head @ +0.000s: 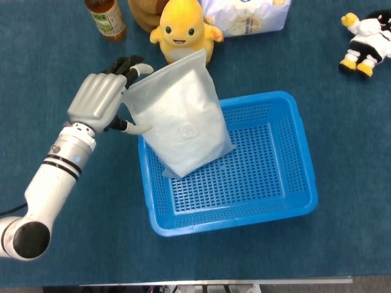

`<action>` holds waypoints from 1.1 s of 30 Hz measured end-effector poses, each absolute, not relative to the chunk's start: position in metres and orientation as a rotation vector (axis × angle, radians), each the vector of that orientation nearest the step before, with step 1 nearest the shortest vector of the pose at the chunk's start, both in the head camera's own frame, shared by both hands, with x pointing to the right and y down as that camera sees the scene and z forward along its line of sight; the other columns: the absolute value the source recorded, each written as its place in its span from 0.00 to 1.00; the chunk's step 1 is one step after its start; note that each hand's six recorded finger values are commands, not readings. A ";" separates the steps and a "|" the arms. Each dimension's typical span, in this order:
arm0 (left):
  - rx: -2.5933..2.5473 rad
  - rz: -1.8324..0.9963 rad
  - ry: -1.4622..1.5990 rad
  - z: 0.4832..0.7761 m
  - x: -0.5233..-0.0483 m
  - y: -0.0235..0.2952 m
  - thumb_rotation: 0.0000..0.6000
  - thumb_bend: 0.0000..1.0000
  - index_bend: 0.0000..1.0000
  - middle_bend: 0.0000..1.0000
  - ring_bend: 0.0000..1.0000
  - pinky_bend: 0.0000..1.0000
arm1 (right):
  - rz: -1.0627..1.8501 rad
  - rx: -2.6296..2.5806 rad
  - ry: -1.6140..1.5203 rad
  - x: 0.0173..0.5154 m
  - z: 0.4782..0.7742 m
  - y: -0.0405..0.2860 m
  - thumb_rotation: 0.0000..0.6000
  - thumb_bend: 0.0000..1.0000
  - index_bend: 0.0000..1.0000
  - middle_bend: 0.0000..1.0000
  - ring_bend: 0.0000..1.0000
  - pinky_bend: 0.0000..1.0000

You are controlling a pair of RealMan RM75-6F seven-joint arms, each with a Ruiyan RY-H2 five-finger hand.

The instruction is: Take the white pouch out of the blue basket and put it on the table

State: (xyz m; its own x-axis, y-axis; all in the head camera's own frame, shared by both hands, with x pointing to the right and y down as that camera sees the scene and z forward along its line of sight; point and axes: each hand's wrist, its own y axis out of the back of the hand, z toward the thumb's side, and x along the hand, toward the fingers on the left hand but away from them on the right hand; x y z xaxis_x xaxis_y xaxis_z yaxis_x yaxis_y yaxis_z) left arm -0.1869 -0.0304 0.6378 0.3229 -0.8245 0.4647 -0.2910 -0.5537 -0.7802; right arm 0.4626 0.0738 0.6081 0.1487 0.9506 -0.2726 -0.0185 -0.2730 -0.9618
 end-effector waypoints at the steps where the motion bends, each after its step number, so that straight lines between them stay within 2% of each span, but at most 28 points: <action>1: -2.018 -1.201 0.985 0.637 -0.187 -0.033 0.87 0.11 0.17 0.09 0.08 0.28 | 1.291 -1.479 -0.954 0.463 0.608 0.074 1.00 0.00 0.30 0.28 0.25 0.45; 9: -2.027 -1.222 1.020 0.635 -0.192 -0.045 0.85 0.11 0.17 0.09 0.08 0.28 | 1.297 -1.486 -0.950 0.462 0.612 0.074 1.00 0.00 0.30 0.28 0.25 0.45; 26: -2.041 -1.349 1.003 0.653 -0.201 -0.059 0.85 0.11 0.18 0.09 0.09 0.28 | 1.306 -1.492 -0.962 0.466 0.615 0.076 1.00 0.00 0.30 0.28 0.25 0.45; 31: -2.052 -1.376 0.990 0.658 -0.203 -0.059 0.82 0.11 0.25 0.10 0.09 0.28 | 1.313 -1.493 -0.965 0.467 0.616 0.077 1.00 0.00 0.30 0.28 0.25 0.45; 33: -2.060 -1.373 0.996 0.658 -0.203 -0.059 0.74 0.11 0.30 0.10 0.09 0.28 | 1.315 -1.492 -0.968 0.468 0.616 0.077 1.00 0.00 0.30 0.28 0.25 0.45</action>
